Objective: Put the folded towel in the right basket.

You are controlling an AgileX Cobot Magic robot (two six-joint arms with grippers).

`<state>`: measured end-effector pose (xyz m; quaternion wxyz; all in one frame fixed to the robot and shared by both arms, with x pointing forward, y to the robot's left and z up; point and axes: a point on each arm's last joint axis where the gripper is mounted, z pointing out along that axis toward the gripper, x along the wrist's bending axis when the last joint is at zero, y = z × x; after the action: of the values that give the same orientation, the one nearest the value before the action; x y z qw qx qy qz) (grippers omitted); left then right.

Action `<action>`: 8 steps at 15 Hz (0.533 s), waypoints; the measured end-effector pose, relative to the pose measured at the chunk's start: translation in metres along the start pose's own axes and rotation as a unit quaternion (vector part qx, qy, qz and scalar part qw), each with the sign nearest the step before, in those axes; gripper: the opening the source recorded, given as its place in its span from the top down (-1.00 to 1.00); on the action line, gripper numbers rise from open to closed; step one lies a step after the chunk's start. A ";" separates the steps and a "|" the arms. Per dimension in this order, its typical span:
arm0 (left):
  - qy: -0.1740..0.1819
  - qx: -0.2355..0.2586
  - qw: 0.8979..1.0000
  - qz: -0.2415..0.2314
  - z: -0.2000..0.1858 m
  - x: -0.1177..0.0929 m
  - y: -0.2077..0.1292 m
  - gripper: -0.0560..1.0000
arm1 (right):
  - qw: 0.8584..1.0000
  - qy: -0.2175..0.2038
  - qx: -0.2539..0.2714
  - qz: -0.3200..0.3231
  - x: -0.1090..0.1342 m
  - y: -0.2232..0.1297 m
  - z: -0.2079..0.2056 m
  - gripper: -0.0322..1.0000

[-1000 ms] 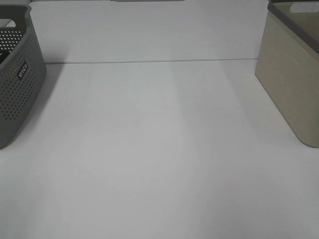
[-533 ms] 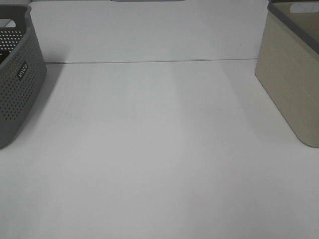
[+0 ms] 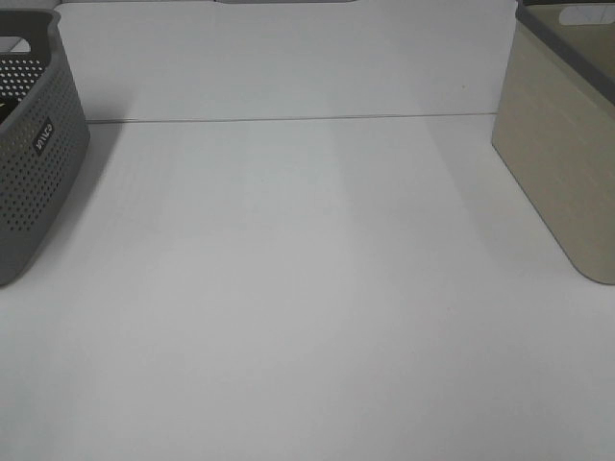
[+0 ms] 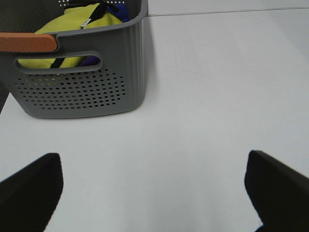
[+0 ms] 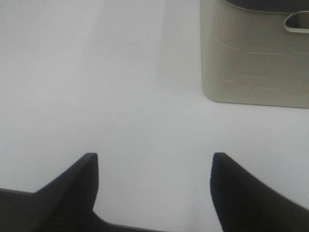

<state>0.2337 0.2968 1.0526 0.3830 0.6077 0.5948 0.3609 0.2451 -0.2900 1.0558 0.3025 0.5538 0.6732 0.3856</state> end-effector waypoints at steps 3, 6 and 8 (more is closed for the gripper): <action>0.000 0.000 1.000 0.000 0.000 0.000 0.000 -0.94 | 1.000 0.000 -0.009 -0.001 0.000 -0.002 -0.003 -0.29; 0.000 0.000 1.000 0.000 0.000 0.000 0.000 -0.94 | 1.000 0.000 -0.009 -0.001 0.000 -0.002 -0.003 -0.29; 0.000 0.000 1.000 0.000 0.000 0.000 0.000 -0.94 | 1.000 -0.010 -0.010 0.004 0.000 -0.002 -0.003 -0.29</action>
<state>0.2337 0.2968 1.0526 0.3830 0.6077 0.5948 0.3609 0.2415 -0.2905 1.0556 0.3127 0.5573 0.6642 0.3879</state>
